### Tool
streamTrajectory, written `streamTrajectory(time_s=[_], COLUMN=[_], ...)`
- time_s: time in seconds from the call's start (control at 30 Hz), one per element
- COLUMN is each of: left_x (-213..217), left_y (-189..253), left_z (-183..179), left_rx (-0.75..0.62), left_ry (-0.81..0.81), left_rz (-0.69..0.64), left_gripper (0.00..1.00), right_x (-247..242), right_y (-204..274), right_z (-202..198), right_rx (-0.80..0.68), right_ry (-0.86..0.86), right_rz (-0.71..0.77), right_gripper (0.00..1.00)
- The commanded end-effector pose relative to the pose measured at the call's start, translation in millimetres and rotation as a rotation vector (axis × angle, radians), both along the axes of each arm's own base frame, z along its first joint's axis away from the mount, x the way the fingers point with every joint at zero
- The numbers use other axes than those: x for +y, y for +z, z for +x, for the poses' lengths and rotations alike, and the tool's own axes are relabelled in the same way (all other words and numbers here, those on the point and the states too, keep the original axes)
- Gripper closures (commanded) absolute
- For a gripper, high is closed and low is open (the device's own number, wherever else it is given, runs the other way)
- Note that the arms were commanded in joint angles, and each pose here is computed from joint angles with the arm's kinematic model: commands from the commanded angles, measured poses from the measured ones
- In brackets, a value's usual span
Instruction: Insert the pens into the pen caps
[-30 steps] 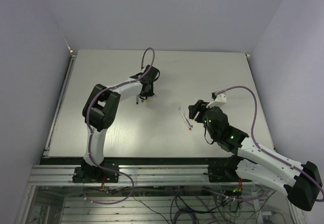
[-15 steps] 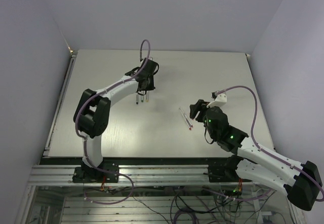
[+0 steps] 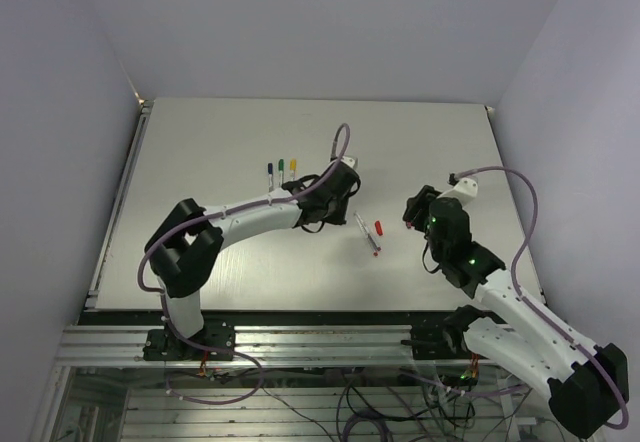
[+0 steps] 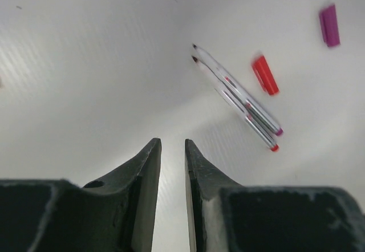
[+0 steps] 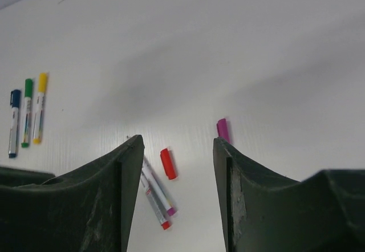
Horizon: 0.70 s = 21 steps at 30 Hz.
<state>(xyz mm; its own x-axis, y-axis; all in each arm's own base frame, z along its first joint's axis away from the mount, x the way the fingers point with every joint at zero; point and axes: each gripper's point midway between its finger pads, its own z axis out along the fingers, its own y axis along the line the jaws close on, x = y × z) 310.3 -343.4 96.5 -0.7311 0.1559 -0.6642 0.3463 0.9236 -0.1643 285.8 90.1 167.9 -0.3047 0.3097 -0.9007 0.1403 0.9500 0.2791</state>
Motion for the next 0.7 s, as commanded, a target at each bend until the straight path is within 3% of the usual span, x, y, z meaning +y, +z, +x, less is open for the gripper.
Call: streamTrajectory(time_s=[0.0,0.37,0.67], left_x=[-27,-69,-85], left_y=[10,-15,-35], left_z=[-19,-45,-45], left_rx=[0.005,0.085,0.106], left_ry=[-0.054,-0.105,-0.100], left_rz=[-0.097,-0.180,-0.098], left_gripper=[0.67,0.65,0.64], right_x=[-8,2,1], right_y=[-12,-20,-17], right_z=[-2,-6,-11], right_rx=[0.048,0.053,0.034], right_ry=[-0.008,0.031,0.042], right_rz=[0.034,0.094,0.112], right_gripper=[0.49,0.52,0.52])
